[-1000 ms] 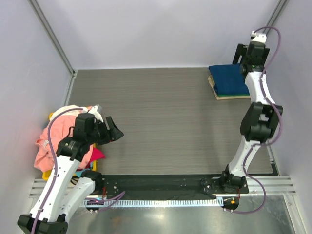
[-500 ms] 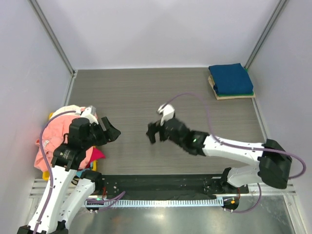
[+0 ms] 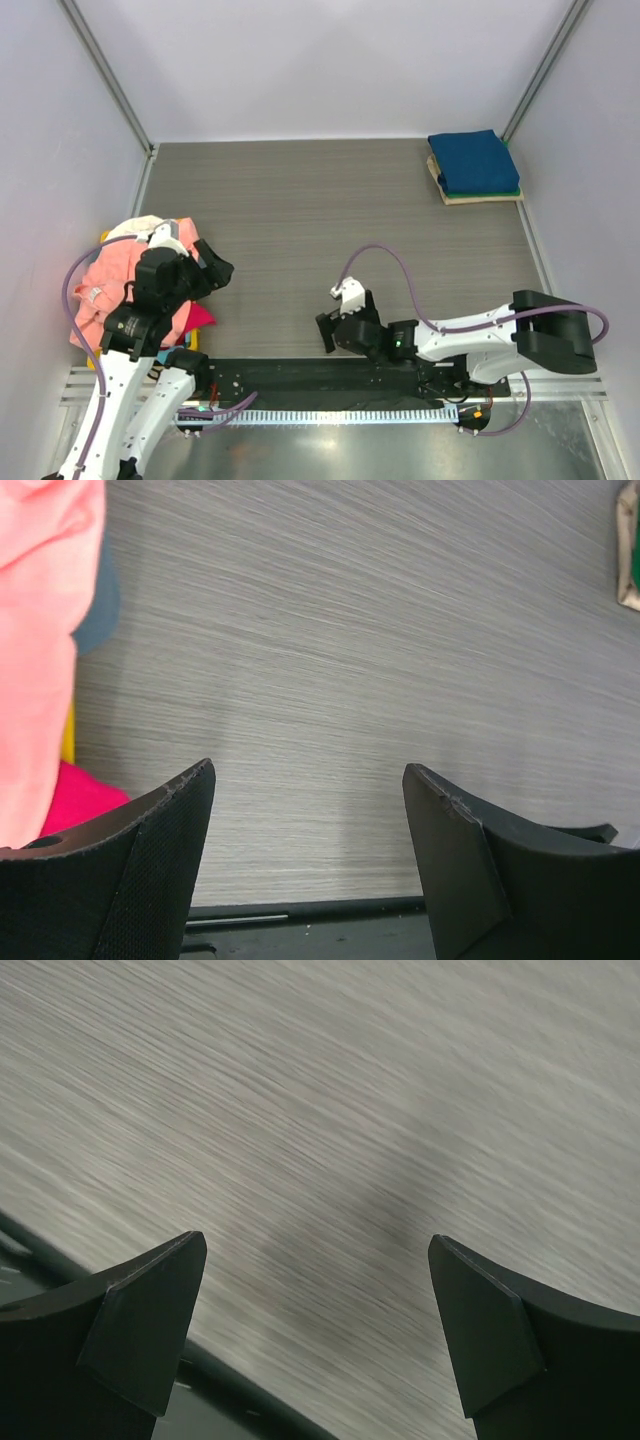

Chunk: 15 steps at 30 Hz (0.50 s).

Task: Fold and stack the t-shirts
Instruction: Reset both grippers

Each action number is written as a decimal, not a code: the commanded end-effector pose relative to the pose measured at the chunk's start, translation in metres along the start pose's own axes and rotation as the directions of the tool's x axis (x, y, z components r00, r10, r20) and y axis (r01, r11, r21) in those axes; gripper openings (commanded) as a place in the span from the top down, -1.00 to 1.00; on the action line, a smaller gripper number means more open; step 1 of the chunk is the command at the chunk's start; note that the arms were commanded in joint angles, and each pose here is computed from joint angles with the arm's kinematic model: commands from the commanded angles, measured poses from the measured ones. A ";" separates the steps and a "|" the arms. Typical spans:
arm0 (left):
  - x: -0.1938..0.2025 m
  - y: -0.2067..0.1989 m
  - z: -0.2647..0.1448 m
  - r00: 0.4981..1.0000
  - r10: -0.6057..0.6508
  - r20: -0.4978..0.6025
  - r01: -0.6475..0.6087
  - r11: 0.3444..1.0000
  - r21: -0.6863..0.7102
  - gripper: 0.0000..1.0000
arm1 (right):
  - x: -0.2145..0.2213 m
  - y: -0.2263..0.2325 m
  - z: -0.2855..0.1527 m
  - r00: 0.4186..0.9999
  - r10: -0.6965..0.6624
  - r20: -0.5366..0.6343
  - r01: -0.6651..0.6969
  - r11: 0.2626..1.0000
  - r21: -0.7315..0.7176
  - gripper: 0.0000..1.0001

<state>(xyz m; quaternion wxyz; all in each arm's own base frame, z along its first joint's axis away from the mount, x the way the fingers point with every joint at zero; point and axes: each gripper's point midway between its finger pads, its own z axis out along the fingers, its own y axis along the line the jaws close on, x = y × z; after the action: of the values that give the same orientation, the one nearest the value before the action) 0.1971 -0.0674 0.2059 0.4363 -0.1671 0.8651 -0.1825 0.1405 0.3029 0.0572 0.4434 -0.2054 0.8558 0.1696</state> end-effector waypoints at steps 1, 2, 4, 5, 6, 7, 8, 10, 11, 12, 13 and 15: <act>-0.011 0.011 -0.001 0.998 -0.026 0.049 0.029 0.997 -0.068 -0.54 | -0.025 -0.005 -0.007 0.973 0.170 0.155 -0.167 0.985 -0.035 -0.99; -0.012 0.010 -0.002 0.998 -0.029 0.054 0.033 0.997 -0.063 -0.54 | -0.026 -0.004 -0.010 0.970 0.182 0.164 -0.175 0.983 -0.058 -0.99; -0.013 0.009 -0.002 0.998 -0.032 0.061 0.035 0.998 -0.051 -0.55 | -0.026 -0.001 -0.014 0.963 0.196 0.183 -0.176 0.977 -0.119 -0.99; -0.013 0.009 -0.002 0.998 -0.031 0.059 0.034 0.998 -0.052 -0.55 | -0.025 -0.002 -0.014 0.962 0.199 0.186 -0.179 0.976 -0.122 -0.99; -0.013 0.009 -0.003 0.998 -0.031 0.061 0.034 0.998 -0.049 -0.55 | -0.020 -0.004 -0.012 0.964 0.196 0.181 -0.177 0.977 -0.118 -0.99; -0.013 0.009 -0.003 0.998 -0.031 0.062 0.034 0.998 -0.048 -0.56 | -0.020 -0.003 -0.012 0.962 0.199 0.185 -0.178 0.976 -0.124 -0.99; -0.013 0.008 -0.003 0.997 -0.031 0.064 0.034 0.998 -0.045 -0.56 | -0.019 -0.002 -0.012 0.963 0.198 0.182 -0.176 0.976 -0.131 -0.99; -0.013 0.010 -0.003 0.997 -0.033 0.065 0.036 0.998 -0.050 -0.56 | -0.016 0.000 -0.008 0.966 0.188 0.176 -0.167 0.978 -0.129 -1.00; -0.014 0.010 -0.003 0.997 -0.034 0.068 0.038 0.998 -0.053 -0.56 | -0.015 0.002 -0.007 0.969 0.181 0.170 -0.160 0.979 -0.130 -0.99; -0.014 0.011 -0.003 0.997 -0.035 0.069 0.039 0.998 -0.058 -0.56 | -0.016 0.004 -0.006 0.969 0.181 0.169 -0.159 0.978 -0.132 -0.99; -0.013 0.011 -0.002 0.997 -0.035 0.064 0.038 0.997 -0.061 -0.56 | -0.015 0.005 -0.005 0.971 0.174 0.164 -0.154 0.979 -0.131 -0.99; -0.016 0.011 -0.003 0.997 -0.024 0.075 0.029 0.998 -0.062 -0.51 | -0.013 0.007 -0.002 0.974 0.164 0.155 -0.144 0.981 -0.130 -0.99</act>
<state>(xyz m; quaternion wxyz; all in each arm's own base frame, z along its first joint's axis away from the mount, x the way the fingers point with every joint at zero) 0.1985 -0.0550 0.2050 0.4439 -0.1895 0.8610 -0.1607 0.1362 0.2932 0.0499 0.4644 -0.1702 0.8348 0.2419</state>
